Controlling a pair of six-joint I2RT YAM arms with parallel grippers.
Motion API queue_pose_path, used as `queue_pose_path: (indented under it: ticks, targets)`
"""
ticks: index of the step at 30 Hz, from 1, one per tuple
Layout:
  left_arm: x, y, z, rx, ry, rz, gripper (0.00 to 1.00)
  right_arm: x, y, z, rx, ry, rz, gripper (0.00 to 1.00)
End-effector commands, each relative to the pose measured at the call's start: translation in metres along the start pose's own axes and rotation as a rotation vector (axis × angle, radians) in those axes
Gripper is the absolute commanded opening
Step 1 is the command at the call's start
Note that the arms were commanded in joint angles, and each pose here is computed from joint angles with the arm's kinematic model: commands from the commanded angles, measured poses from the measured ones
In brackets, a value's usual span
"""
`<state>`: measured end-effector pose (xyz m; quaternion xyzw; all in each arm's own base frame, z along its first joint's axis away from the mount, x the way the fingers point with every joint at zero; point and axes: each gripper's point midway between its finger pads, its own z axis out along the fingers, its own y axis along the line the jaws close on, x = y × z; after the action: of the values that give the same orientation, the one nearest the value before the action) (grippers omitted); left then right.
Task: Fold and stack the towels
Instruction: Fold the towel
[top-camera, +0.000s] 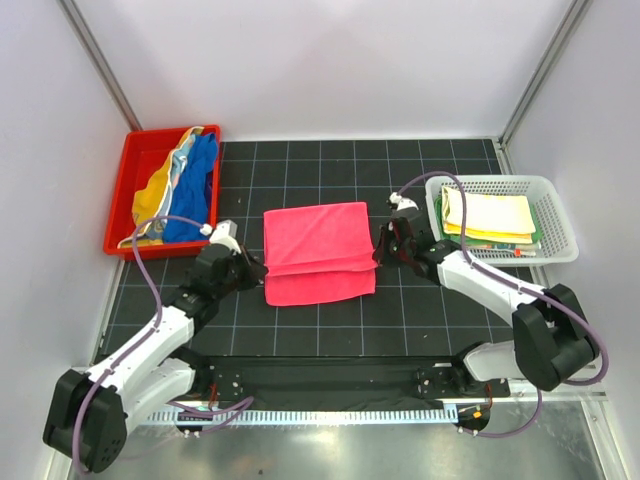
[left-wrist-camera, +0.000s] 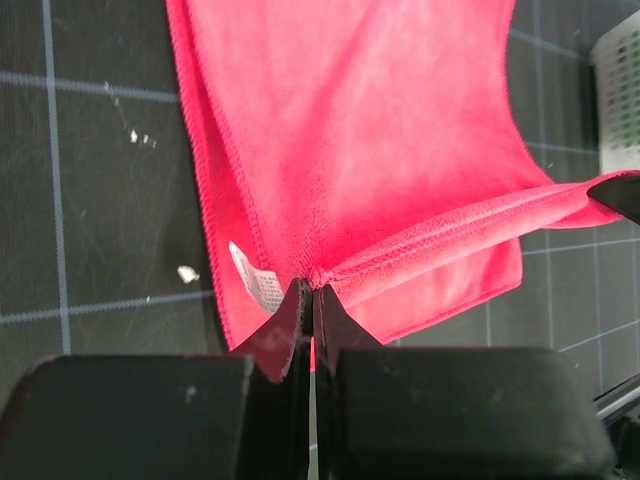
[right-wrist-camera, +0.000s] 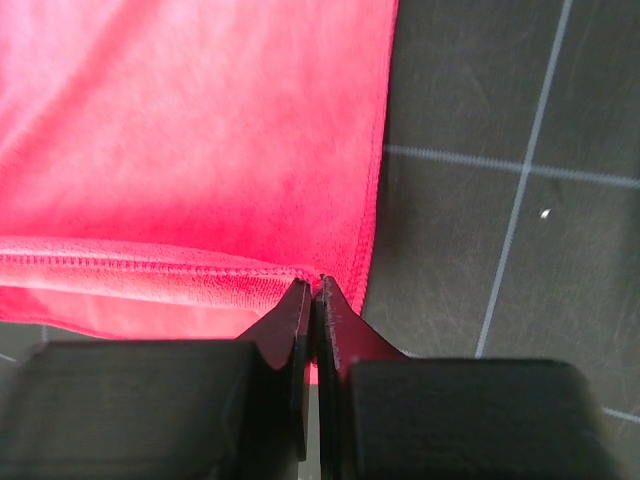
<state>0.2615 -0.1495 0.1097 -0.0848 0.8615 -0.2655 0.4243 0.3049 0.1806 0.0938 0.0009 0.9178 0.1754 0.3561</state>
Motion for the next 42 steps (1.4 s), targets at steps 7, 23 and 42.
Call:
queue_pose_path:
  ticks: [7,23,42]
  targets:
    - [0.035,0.019,0.009,-0.04,0.089,-0.044,0.02,0.035,-0.013,0.02,0.028,0.074,0.001,0.01]
    - [0.05,0.023,0.003,-0.033,0.125,-0.079,0.27,0.044,-0.007,-0.004,-0.027,0.073,-0.014,0.36]
    - [0.001,0.005,0.036,-0.089,0.09,-0.03,0.26,-0.005,0.001,0.015,0.048,0.005,0.006,0.44]
